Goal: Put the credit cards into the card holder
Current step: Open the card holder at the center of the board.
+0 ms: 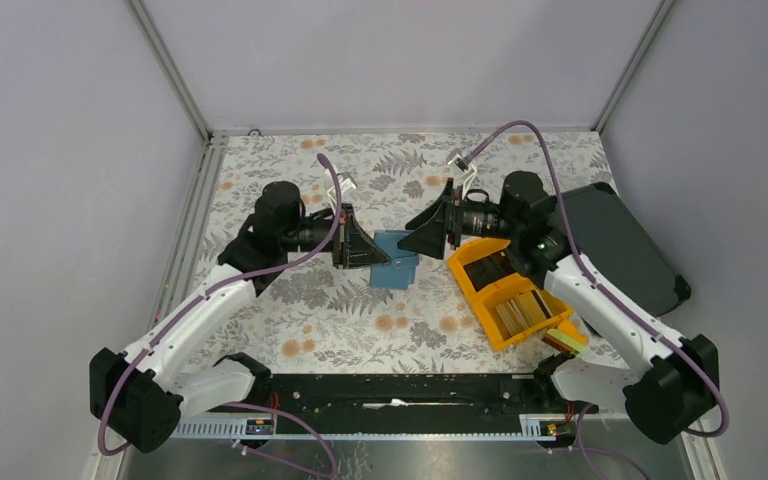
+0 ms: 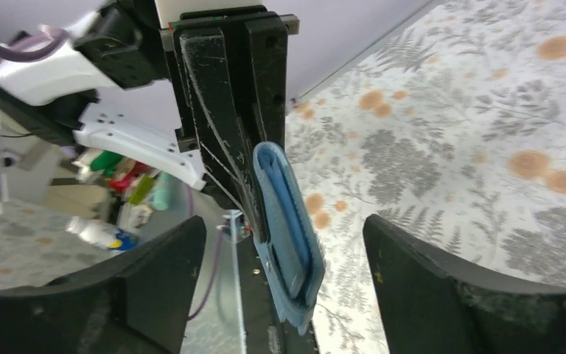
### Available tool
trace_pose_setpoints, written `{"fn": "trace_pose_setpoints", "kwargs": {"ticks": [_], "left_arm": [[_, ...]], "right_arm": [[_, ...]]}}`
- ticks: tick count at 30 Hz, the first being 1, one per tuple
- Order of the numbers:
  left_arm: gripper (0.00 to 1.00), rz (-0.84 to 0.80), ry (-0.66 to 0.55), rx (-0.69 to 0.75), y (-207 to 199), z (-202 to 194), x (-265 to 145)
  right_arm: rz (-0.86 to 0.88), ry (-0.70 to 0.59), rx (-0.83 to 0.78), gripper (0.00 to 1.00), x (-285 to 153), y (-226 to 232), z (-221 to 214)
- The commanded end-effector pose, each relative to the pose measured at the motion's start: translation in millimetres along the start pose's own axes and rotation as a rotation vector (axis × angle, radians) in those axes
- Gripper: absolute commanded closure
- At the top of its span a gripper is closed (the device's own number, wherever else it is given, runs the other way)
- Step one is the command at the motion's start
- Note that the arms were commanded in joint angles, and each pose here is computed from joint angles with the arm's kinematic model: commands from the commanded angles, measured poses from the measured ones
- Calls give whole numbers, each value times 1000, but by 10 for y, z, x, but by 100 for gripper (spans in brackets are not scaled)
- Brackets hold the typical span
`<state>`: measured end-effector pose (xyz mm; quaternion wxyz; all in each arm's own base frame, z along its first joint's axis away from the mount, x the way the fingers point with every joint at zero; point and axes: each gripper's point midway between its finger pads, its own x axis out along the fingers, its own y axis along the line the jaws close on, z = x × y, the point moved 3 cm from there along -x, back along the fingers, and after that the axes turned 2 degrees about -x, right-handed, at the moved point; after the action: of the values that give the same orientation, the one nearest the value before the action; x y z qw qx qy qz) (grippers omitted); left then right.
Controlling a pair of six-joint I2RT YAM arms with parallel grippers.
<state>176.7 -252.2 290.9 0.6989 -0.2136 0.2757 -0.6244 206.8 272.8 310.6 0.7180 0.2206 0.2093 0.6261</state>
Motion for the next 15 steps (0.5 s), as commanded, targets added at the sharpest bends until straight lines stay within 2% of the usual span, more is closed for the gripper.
{"fn": "trace_pose_setpoints", "kwargs": {"ticks": [1, 5, 10, 15], "left_arm": [[100, 185, 72, 94, 148, 3, -121], [100, 215, 166, 19, 282, -137, -104], [100, 122, 226, -56, 236, -218, -41], [100, 77, 245, -94, 207, -274, -25]], "right_arm": [[-203, 18, -187, 10, -243, 8, 94], [-271, 27, -236, 10, -364, 8, 70], [-73, 146, -173, 29, -250, 185, -96], [29, 265, -129, 43, -92, 249, -307]]}}
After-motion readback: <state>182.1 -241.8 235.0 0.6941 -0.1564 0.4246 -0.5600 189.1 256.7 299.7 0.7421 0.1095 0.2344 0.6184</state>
